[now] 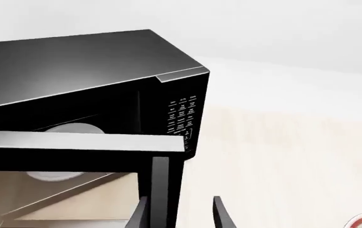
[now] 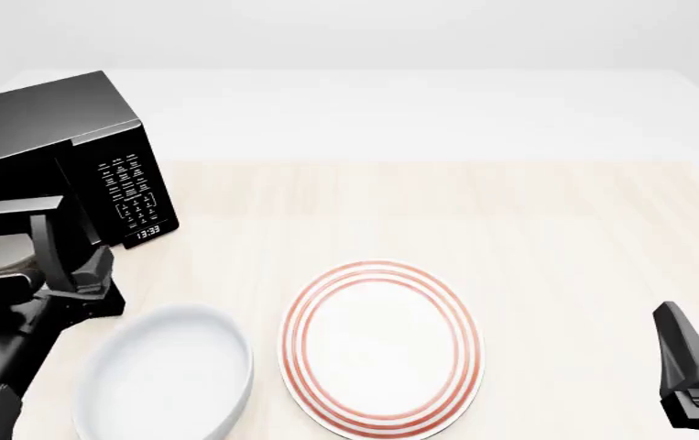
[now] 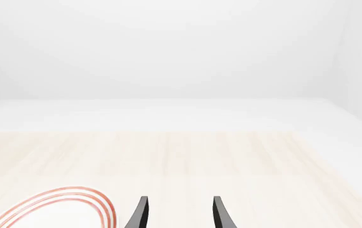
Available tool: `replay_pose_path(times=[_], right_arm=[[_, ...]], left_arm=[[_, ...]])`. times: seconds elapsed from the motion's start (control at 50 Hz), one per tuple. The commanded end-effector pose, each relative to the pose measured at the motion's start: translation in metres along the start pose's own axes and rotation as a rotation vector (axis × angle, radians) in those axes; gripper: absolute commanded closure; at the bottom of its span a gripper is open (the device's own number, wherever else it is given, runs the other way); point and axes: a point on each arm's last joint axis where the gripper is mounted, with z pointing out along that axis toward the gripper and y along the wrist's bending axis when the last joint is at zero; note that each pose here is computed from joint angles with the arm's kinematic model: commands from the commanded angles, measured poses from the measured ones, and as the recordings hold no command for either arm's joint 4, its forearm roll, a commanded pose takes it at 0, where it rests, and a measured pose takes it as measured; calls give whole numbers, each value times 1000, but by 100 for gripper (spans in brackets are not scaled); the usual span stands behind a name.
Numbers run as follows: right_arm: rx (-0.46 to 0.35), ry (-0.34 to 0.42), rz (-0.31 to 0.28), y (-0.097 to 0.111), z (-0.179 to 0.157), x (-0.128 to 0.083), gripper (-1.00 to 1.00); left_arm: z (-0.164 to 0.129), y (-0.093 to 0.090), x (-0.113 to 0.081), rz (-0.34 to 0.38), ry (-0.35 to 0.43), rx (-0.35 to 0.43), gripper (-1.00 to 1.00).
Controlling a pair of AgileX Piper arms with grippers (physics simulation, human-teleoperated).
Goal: Open the microwave.
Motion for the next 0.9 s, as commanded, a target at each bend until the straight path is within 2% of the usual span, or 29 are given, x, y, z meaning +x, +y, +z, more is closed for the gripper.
replay_pose_path(times=[0.02, 0.34, 0.9], right_arm=[[0, 0, 0, 0, 0, 0, -100], [0, 0, 0, 0, 0, 0, -100], [0, 0, 0, 0, 0, 0, -100]], left_arm=[[-1, -9, -16, -1, -119, 68, -100], [-15, 0, -13, -2, -115, 19, -100], [-32, 2, -15, 28, -142, 6, -100]])
